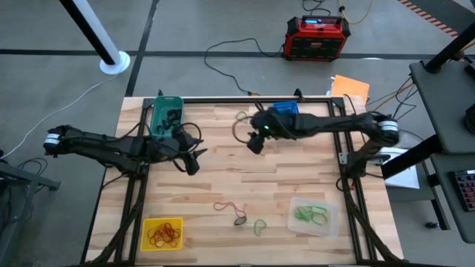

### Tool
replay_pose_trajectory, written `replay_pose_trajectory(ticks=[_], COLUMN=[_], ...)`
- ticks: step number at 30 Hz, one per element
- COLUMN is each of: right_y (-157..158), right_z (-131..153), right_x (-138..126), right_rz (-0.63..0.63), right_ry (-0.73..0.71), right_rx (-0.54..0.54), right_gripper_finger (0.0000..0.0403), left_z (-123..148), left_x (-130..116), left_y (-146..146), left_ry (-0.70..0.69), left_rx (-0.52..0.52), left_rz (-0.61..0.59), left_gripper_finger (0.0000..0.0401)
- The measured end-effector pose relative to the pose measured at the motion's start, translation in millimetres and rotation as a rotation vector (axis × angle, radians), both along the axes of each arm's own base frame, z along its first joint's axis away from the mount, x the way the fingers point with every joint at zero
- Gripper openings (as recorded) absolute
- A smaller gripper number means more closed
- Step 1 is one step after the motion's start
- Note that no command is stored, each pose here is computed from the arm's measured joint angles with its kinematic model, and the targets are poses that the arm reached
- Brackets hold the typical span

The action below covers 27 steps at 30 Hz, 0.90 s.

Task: Sort rubber bands into baskets
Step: Put the green rubber band into the transparent bin

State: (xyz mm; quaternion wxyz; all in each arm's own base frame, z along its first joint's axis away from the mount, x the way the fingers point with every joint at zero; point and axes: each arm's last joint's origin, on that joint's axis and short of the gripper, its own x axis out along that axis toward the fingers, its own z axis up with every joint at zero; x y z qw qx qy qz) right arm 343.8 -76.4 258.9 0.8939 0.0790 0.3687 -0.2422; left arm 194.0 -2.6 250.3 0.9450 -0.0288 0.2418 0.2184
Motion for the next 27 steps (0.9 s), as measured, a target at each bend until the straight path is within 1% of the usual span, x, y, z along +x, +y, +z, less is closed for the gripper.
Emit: replay_pose_trajectory(ticks=[3, 7, 10, 13, 18, 24, 27], right_y=[-17.1, -41.4, -59.8, -77.8, -103.5, -120.3, -125.1], right_z=[-5.2, -16.4, -27.3, -37.3, -57.8, -74.6, -82.8], right_x=[16.8, 38.3, 52.1, 63.7, 78.5, 91.5, 97.9], right_rz=[-0.036, -0.082, -0.085, -0.073, -0.097, -0.118, -0.094], right_ry=[0.068, 0.136, 0.166, 0.161, 0.180, 0.238, 0.271], right_rx=[0.014, 0.035, 0.086, 0.136, 0.166, 0.189, 0.179], right_gripper_finger=[0.0189, 0.0189, 0.0189, 0.0189, 0.0189, 0.0189, 0.0189], left_z=[0.3, 3.7, 5.7, 6.5, 5.5, 3.2, 2.4], left_x=[-0.5, -2.3, -4.3, -5.0, -4.7, -3.6, -3.8], left_y=[1.0, 3.7, 5.1, 5.0, 4.9, 4.8, 4.8], left_ry=[-0.005, -0.039, -0.052, -0.058, -0.052, -0.035, -0.031], left_rx=[0.019, 0.064, 0.086, 0.086, 0.087, 0.092, 0.093], left_rz=[0.033, 0.130, 0.176, 0.180, 0.179, 0.177, 0.176], left_gripper_finger=[0.0155, 0.0155, 0.0155, 0.0155, 0.0155, 0.0155, 0.0155])
